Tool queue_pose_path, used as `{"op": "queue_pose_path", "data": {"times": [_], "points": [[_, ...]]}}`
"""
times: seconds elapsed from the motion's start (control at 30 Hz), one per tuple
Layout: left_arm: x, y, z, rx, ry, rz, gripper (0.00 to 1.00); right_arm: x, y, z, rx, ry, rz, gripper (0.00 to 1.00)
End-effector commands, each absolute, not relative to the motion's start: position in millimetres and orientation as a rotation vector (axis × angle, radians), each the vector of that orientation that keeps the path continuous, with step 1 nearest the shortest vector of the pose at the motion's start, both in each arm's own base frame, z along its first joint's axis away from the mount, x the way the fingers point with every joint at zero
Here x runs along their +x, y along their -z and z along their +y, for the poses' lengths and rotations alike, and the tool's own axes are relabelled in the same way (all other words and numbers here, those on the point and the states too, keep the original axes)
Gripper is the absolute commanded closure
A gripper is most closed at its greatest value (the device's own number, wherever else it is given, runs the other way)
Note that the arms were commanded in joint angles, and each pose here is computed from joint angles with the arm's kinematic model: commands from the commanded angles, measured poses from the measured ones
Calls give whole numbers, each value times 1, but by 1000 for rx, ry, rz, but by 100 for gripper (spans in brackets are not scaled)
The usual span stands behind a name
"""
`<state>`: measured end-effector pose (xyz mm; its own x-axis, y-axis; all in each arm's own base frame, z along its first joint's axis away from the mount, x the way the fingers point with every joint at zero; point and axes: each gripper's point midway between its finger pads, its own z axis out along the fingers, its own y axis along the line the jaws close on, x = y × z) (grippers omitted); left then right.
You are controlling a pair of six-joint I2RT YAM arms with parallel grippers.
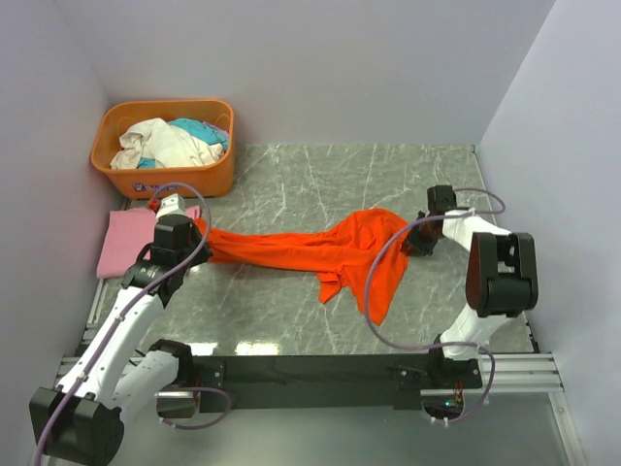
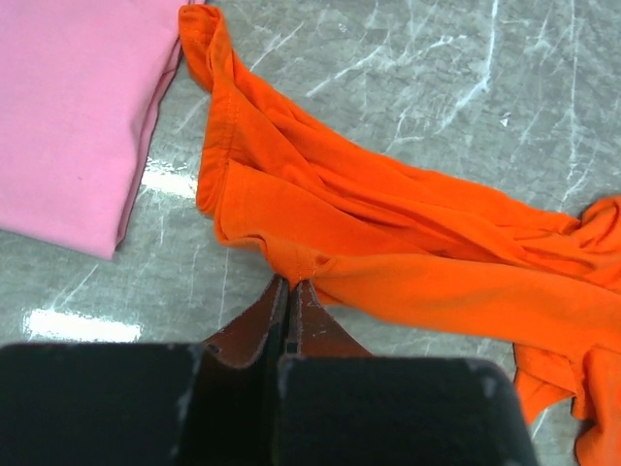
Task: Fold and stack the t-shirts
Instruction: Flatten out the T-shirt at the center of the board.
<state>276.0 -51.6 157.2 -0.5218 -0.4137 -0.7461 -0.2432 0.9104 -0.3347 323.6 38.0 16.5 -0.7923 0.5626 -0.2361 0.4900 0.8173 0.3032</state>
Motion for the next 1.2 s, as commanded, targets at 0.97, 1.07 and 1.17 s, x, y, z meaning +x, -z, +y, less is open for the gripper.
{"op": "queue_pose_path", "data": {"times": [0.97,1.07,1.17], "points": [[300,-193,-52,-414,294,2022,99,182,-24,64,723,-214,2828,54],[301,-193,-53,-411,299,2025,99,179,-18,72,726,-241,2838,54],[300,-193,-54,-408,304,2025,99,180,-16,81,684,-238,2859,54]]}}
